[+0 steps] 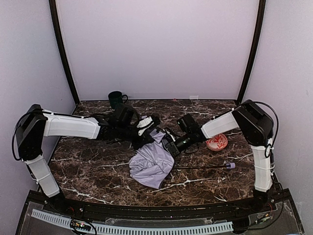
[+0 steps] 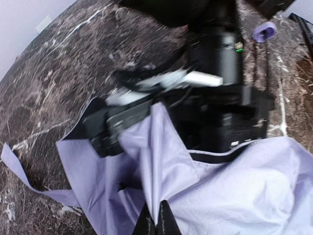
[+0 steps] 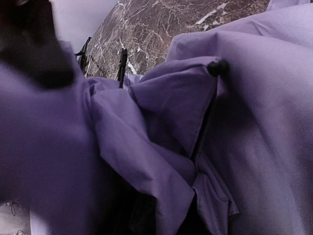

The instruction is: Put away the umbrella

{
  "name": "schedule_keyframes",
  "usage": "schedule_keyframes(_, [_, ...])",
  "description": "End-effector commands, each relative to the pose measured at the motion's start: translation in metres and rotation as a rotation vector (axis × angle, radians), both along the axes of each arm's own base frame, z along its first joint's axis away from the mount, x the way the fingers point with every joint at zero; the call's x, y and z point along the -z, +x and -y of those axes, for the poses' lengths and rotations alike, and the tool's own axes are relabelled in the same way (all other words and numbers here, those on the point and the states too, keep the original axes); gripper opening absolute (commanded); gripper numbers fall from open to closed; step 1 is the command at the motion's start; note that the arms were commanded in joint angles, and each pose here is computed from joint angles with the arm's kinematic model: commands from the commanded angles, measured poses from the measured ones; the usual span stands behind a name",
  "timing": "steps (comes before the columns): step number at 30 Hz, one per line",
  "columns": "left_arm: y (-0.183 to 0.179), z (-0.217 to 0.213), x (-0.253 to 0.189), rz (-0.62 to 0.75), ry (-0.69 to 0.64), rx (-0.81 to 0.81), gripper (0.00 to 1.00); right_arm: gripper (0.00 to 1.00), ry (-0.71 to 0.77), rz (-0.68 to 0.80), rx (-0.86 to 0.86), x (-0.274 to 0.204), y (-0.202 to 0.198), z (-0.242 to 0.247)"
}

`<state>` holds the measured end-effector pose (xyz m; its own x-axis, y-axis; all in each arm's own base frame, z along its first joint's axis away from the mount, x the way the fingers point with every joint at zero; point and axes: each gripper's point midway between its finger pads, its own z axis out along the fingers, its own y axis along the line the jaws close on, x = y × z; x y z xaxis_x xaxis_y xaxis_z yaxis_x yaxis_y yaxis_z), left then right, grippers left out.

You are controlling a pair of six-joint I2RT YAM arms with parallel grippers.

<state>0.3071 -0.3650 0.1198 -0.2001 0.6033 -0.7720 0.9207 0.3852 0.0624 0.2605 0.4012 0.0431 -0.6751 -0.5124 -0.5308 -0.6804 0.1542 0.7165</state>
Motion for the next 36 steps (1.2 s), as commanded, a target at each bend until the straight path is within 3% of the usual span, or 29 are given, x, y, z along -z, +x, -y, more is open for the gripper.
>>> schedule_keyframes(1, [0.023,-0.028,0.056,-0.113,0.123,-0.169,0.0,0.35,-0.051,-0.008,0.09,-0.002,0.004,0.011])
schedule_keyframes(8, [0.005,-0.043,0.102,-0.175,0.203,-0.153,0.0,0.42,-0.077,0.049,0.287,-0.027,0.032,0.028])
schedule_keyframes(14, [-0.001,-0.042,0.115,-0.2,0.215,-0.124,0.0,0.44,-0.281,0.23,0.521,-0.047,0.063,0.087])
schedule_keyframes(17, [-0.005,-0.036,0.114,-0.21,0.186,-0.085,0.0,0.44,-0.296,0.318,0.543,-0.065,0.058,0.1])
schedule_keyframes(20, [-0.012,-0.03,0.114,-0.222,0.159,-0.038,0.0,0.45,-0.209,0.499,0.41,-0.093,0.02,0.08])
schedule_keyframes(26, [-0.014,-0.031,0.116,-0.227,0.166,-0.027,0.0,0.61,0.038,0.995,0.059,-0.128,-0.093,0.021])
schedule_keyframes(30, [-0.015,-0.03,0.114,-0.237,0.169,-0.021,0.0,0.68,0.014,1.158,-0.086,-0.112,-0.123,-0.005])
schedule_keyframes(36, [-0.017,-0.033,0.116,-0.242,0.185,-0.017,0.0,0.72,-0.127,1.255,-0.348,-0.052,-0.132,-0.027])
